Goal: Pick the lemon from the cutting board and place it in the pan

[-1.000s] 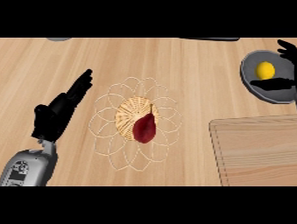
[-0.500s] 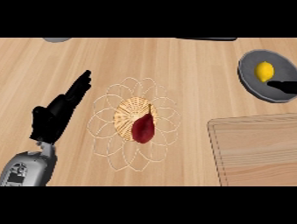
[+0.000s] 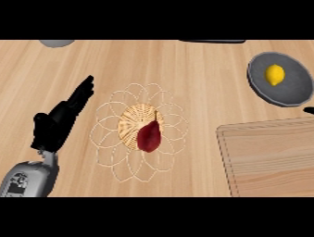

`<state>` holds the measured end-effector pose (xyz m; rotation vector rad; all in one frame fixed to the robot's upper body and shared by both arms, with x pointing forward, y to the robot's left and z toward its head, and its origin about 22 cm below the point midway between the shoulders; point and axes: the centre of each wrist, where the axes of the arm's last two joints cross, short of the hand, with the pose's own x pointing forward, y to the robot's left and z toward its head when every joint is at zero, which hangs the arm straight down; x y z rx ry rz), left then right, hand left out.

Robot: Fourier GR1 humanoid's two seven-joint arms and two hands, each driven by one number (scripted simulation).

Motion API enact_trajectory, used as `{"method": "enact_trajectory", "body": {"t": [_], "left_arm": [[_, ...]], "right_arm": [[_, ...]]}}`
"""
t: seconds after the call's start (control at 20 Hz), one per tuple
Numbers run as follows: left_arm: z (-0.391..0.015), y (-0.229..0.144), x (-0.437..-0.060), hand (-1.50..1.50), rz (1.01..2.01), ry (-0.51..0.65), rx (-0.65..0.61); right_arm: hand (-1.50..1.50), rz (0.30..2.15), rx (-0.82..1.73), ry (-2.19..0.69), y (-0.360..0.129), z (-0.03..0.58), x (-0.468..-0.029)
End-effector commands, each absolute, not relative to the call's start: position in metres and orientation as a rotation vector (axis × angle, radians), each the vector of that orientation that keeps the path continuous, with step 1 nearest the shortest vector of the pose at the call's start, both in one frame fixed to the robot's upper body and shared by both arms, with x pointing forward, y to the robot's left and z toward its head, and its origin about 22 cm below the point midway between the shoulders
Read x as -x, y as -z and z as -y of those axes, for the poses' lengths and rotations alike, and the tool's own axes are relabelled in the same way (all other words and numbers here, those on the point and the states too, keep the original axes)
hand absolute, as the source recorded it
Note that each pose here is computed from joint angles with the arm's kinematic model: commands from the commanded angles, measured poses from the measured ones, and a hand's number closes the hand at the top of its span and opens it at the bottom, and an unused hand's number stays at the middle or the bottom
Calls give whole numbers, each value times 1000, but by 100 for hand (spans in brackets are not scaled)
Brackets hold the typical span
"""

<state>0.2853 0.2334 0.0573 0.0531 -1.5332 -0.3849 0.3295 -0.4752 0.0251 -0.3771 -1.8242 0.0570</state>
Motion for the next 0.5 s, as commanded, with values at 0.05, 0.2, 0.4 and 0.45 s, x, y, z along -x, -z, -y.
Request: {"method": "enact_trajectory", "body": {"t": [0.05,0.2,0.4,0.45], "left_arm": [[-243,-56,-276,0,1532,377,-55],[-243,-61,-285,0,1521,389,-58],[-239,-62,-285,0,1526,375,-61],[-244,-60,-279,0,1516,368,-51]], "right_arm": [[-150,1858,326,-48,-13,502,-295],[-150,1861,319,-48,-2,502,-286],[-150,1868,301,-51,16,493,-279],[-150,1868,301,-60,29,492,-268]]}}
